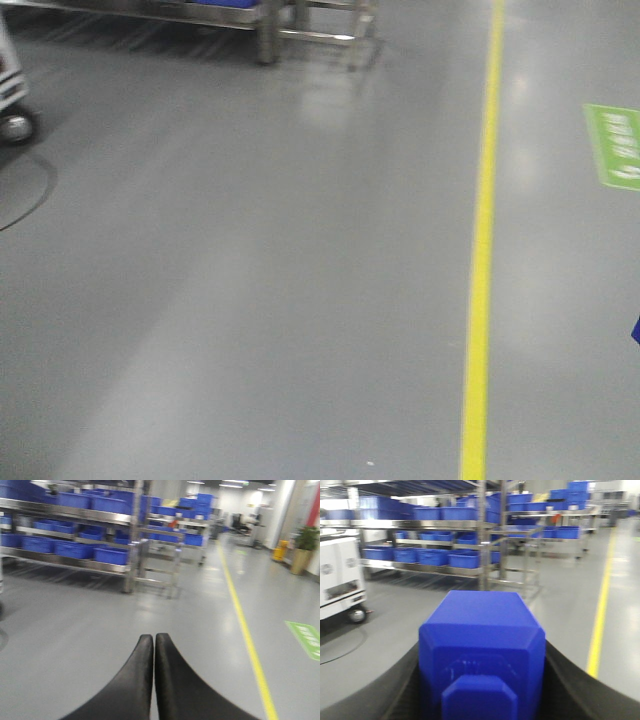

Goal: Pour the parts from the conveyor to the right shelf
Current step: 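Drive away from the conveyor holding the blue part in the right gripper, then drive along the yellow floor line toward the bin shelves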

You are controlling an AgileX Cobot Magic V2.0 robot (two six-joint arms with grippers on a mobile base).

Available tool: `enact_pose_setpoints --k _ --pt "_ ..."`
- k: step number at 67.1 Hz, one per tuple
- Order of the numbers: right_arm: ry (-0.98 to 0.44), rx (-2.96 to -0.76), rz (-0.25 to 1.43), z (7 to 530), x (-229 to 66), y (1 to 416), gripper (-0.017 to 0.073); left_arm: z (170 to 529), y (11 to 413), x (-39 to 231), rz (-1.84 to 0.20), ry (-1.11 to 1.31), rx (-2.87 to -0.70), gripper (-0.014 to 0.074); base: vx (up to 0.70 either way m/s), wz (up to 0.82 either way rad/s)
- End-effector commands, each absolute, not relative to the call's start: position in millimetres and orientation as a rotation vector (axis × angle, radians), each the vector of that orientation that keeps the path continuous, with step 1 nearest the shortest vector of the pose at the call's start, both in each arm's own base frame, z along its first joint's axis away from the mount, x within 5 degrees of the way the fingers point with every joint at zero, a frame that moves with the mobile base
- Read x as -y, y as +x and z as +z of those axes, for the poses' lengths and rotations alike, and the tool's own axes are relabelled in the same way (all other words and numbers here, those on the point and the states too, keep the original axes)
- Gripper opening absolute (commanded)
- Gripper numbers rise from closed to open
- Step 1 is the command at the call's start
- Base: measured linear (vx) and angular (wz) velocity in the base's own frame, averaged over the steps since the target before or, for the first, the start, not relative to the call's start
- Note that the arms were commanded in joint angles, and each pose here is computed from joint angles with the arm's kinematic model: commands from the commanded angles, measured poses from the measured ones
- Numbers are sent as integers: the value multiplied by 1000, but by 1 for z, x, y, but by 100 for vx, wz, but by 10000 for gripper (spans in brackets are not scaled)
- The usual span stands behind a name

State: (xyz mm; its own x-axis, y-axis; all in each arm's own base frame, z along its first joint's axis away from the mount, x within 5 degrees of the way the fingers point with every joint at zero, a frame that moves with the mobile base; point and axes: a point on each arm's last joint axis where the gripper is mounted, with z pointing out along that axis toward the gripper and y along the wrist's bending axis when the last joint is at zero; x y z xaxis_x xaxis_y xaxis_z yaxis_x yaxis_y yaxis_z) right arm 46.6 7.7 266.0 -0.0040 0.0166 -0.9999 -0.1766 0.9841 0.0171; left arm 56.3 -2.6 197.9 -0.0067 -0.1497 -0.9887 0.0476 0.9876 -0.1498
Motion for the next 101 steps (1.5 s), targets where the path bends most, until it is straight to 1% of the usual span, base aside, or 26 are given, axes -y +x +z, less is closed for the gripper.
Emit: enact_pose_setpoints --k 1,24,52,75,101 --pt "-126 -1478 147 281 -8 46 -4 198 56 3 -174 -83 -1508 -6 -4 -87" --pt "-126 -1478 147 281 -8 46 -4 198 56 3 -174 -83 -1508 -6 2 -77" --pt "-126 -1478 147 281 -8 46 -4 198 56 3 -174 -83 -1508 -6 13 -38" --pt "-126 -1478 147 281 -8 46 -4 198 56 3 -174 -83 -1508 -6 29 -13" --pt "-126 -1478 147 281 -8 46 -4 198 56 3 -174 -83 -1508 -6 46 25"
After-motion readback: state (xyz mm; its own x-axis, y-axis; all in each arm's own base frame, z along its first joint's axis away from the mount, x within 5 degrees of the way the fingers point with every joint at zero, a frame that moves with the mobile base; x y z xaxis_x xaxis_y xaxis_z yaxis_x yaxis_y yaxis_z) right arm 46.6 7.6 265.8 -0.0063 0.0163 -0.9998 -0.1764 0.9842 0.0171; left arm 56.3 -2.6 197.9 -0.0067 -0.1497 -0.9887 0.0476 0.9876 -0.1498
